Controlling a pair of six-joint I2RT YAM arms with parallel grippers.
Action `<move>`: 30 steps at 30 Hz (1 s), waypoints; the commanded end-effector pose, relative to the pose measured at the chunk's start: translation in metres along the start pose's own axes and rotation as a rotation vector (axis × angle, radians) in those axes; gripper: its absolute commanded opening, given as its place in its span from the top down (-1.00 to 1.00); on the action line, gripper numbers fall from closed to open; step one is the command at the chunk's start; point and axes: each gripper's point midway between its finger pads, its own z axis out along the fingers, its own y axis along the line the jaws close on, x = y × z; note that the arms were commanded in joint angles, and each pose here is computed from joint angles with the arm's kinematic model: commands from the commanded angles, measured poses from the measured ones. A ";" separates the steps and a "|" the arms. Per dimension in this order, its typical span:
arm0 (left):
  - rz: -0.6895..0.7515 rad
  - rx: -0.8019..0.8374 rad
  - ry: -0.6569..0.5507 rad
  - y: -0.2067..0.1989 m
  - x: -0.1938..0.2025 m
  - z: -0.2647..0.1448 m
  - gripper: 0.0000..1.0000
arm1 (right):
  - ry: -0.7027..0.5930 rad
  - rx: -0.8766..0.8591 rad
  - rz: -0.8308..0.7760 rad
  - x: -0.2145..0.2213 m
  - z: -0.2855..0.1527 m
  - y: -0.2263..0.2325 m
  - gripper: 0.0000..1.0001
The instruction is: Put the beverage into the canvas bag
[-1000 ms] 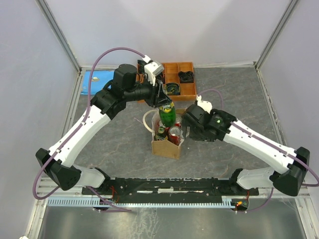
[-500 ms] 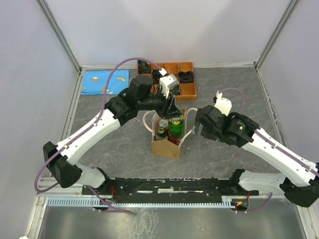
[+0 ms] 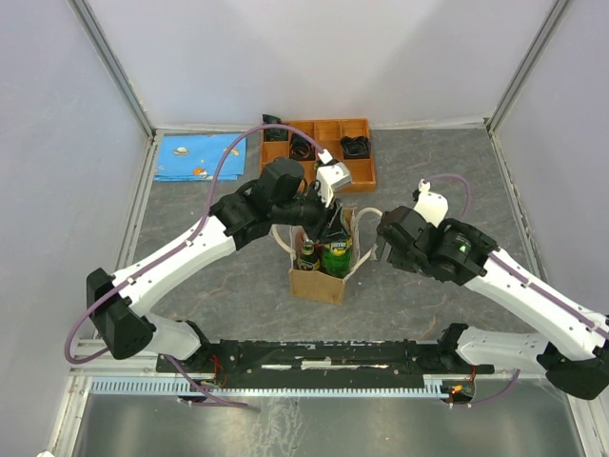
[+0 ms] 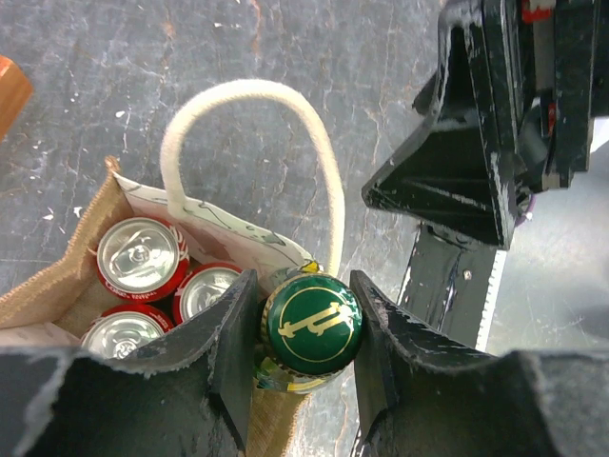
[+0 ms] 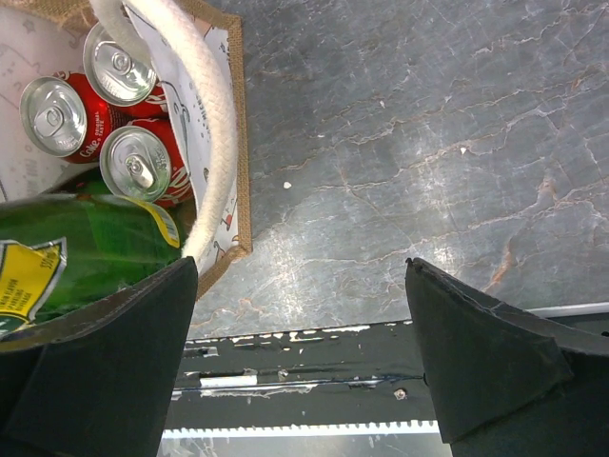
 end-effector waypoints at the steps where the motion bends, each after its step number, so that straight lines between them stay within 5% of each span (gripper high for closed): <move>1: 0.117 0.089 -0.096 -0.030 -0.024 -0.019 0.94 | -0.035 0.005 0.027 -0.004 -0.004 -0.008 -0.96; 30: 0.144 0.102 0.086 -0.013 0.063 0.021 0.95 | -0.046 0.023 0.072 -0.003 -0.013 -0.026 -0.95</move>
